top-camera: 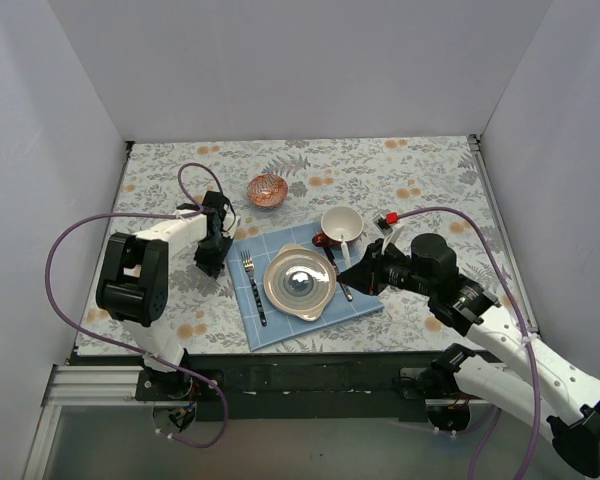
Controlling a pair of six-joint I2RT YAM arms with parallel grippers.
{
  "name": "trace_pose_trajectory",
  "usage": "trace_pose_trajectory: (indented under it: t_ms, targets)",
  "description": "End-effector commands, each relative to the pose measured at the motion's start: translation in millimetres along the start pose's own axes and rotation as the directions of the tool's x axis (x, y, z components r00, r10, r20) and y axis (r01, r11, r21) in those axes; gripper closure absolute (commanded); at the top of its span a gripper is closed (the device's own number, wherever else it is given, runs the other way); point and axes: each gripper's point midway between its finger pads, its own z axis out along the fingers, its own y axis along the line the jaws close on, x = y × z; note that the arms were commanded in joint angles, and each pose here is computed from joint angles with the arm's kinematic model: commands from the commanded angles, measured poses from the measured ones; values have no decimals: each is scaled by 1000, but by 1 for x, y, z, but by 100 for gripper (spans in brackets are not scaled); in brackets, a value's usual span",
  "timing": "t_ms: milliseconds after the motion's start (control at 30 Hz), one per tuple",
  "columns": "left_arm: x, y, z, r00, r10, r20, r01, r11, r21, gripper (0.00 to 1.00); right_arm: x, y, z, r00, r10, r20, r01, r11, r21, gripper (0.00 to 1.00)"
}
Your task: Insert the pens into the pen caps
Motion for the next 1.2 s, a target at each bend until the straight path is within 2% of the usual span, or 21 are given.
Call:
trace_pose_trajectory:
  t_ms: [0,33,200,300,367,400,433,467,500,533,567,600,633,700,733,800,833,900,1167]
  targets:
    - [-53,-19,-28,972,-96,213,76,992,100,100,-9,14,8,999,5,37,-2,996,-87,99]
    - [-58,-27,-34,967,-105,231,71,986,149,100,-1,10,12,1000,17,11,-16,996,-84,99]
    - [-80,-49,-73,923,-132,361,24,957,290,100,4,9,28,998,55,28,-51,990,-133,99]
    - [-92,-64,-103,880,-186,437,5,924,382,100,11,10,37,997,75,20,-70,984,-166,99]
    - [-102,-73,-127,832,-234,503,-16,896,444,100,14,10,43,997,79,14,-75,982,-175,99]
    - [-102,-87,-141,820,-278,501,-32,850,526,100,14,11,45,997,75,18,-71,981,-182,99]
    - [-114,-93,-158,770,-317,554,-66,824,563,100,12,12,48,997,68,30,-61,980,-189,99]
    - [-108,-101,-174,738,-350,577,-99,790,606,100,11,15,50,997,66,35,-57,978,-203,99]
    - [-104,-117,-194,731,-409,547,-127,705,698,100,12,16,51,997,65,37,-56,976,-211,99]
    - [-114,-122,-223,653,-439,617,-218,671,708,100,9,21,53,996,65,54,-50,970,-239,99]
    - [-107,-130,-221,649,-470,598,-222,635,740,100,9,24,54,996,65,58,-48,966,-254,99]
    - [-103,-134,-248,613,-542,574,-232,571,787,100,8,26,55,996,63,65,-44,963,-266,99]
    - [-107,-134,-269,541,-571,617,-300,555,776,100,5,29,56,995,63,79,-38,958,-285,99]
    - [-96,-143,-282,512,-619,596,-326,502,801,100,3,35,57,994,67,91,-36,951,-307,99]
    - [-97,-143,-296,477,-667,572,-334,465,820,100,2,36,60,993,74,91,-42,950,-311,99]
    - [-86,-154,-299,476,-688,548,-362,414,835,100,-2,42,61,991,66,113,-25,942,-334,99]
    - [-84,-156,-313,453,-717,530,-393,373,840,100,-2,41,63,991,71,114,-30,943,-332,99]
    - [-75,-168,-315,464,-725,509,-413,332,848,100,-3,49,65,991,62,119,-16,936,-353,99]
    - [-63,-190,-309,475,-732,488,-416,301,858,100,-4,65,72,992,56,117,-6,920,-392,99]
